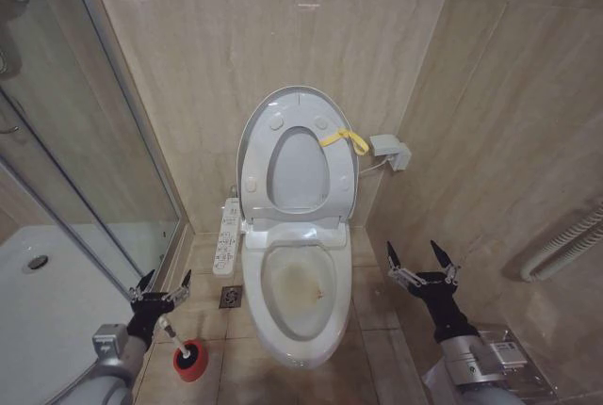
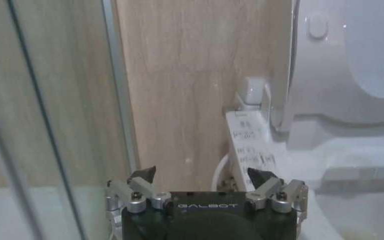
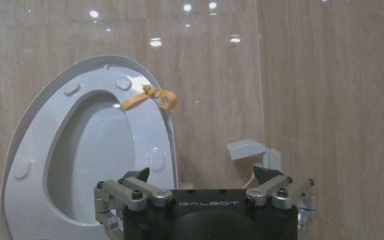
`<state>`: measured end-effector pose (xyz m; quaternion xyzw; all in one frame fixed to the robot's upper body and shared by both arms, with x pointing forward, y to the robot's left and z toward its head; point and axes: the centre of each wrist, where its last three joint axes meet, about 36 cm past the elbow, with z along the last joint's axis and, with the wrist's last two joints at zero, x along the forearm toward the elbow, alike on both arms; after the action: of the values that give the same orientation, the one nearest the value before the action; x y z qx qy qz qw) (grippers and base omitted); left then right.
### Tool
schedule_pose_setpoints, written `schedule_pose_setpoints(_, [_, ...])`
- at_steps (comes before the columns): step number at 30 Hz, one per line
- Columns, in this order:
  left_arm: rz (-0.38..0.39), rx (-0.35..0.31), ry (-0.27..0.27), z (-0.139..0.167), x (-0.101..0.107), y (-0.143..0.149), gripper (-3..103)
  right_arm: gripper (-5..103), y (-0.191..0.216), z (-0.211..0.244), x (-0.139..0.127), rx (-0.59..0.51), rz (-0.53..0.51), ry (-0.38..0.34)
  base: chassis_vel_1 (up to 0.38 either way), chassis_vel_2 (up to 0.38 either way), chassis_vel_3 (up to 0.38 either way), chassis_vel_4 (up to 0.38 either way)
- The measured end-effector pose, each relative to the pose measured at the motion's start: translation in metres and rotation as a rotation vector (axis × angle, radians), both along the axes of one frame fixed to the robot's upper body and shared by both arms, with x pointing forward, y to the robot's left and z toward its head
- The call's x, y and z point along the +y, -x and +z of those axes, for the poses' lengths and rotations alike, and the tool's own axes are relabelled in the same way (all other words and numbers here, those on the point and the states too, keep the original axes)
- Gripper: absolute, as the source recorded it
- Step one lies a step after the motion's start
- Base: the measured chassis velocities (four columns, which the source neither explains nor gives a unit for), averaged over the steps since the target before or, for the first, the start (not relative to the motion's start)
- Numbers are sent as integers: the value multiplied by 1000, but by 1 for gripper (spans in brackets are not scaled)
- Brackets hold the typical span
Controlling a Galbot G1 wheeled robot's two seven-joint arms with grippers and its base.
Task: Open the toilet lid, clean the toilet bowl with a toilet brush, close the toilet lid, and flush.
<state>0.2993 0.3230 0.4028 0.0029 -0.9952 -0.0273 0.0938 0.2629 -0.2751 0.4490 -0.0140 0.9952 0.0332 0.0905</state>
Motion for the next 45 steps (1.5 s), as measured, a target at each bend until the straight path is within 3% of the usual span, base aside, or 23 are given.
schedule_pose_setpoints(5, [19,21,-11,-22,-3,17,93,100,0,0,0,0,0,0,0,0,0,0])
schedule_pose_setpoints(6, [21,23,-14,-26,-5,21,88,100,0,0,0,0,0,0,0,0,0,0])
schedule_pose_setpoints(8, [21,20,-23,-30,-7,24,88,100,0,0,0,0,0,0,0,0,0,0])
schedule_pose_setpoints(16, [40,13,-45,-58,-32,49,85,100,0,0,0,0,0,0,0,0,0,0])
schedule_pose_setpoints(22, [95,-4,-90,-107,-42,74,81,100,0,0,0,0,0,0,0,0,0,0])
schedule_pose_setpoints(35, [179,30,-53,-168,-17,99,82,100,0,0,0,0,0,0,0,0,0,0])
schedule_pose_setpoints(43, [189,6,-46,-191,19,66,81,100,0,0,0,0,0,0,0,0,0,0])
schedule_pose_setpoints(44, [184,5,-49,-194,25,58,69,100,0,0,0,0,0,0,0,0,0,0])
schedule_pose_setpoints(45, [178,4,-51,-198,30,52,69,100,0,0,0,0,0,0,0,0,0,0])
